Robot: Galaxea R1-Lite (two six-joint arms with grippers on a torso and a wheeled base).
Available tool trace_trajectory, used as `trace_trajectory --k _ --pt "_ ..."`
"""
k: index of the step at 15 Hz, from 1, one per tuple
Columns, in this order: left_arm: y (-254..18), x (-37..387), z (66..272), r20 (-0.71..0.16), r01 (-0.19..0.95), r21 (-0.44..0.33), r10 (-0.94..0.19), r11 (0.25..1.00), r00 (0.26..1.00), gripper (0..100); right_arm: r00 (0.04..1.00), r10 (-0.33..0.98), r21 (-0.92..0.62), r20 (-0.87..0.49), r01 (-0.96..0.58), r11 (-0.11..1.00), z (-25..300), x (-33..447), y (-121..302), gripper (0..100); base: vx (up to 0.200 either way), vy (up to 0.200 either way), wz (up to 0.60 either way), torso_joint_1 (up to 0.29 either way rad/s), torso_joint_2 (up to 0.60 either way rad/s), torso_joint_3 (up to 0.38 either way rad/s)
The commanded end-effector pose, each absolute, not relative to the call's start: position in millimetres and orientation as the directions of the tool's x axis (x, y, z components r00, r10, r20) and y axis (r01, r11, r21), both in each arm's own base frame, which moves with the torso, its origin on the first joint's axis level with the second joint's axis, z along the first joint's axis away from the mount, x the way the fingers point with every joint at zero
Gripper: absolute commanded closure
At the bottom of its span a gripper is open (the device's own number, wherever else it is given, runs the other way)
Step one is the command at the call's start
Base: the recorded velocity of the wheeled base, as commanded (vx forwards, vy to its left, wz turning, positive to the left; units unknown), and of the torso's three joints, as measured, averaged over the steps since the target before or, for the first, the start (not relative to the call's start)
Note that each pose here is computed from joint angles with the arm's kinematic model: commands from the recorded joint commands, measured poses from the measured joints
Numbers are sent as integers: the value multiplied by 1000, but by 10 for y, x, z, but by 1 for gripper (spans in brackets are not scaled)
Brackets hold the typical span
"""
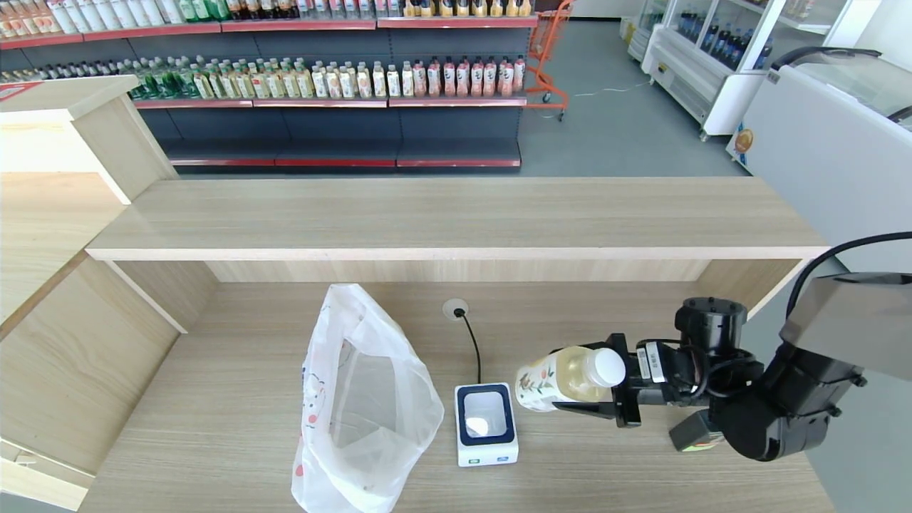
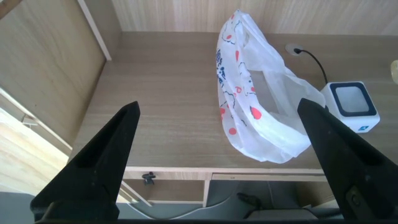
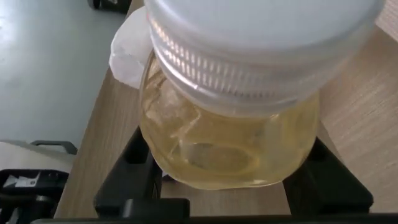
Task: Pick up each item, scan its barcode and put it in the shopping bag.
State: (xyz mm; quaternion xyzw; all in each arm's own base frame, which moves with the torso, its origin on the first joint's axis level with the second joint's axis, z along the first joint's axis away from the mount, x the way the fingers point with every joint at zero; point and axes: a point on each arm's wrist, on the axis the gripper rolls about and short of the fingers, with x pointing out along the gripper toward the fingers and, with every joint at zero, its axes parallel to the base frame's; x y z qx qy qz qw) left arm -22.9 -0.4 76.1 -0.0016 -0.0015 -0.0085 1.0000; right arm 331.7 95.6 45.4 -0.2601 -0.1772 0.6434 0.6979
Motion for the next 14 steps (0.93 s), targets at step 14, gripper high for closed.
trace_trajectory --k 14 --pt "-4 -229 761 3 17 -3 -17 1000 1000 0 -51 996 -720 -77 -688 -91 -104 3717 1558 100 0 0 0 0 0 0"
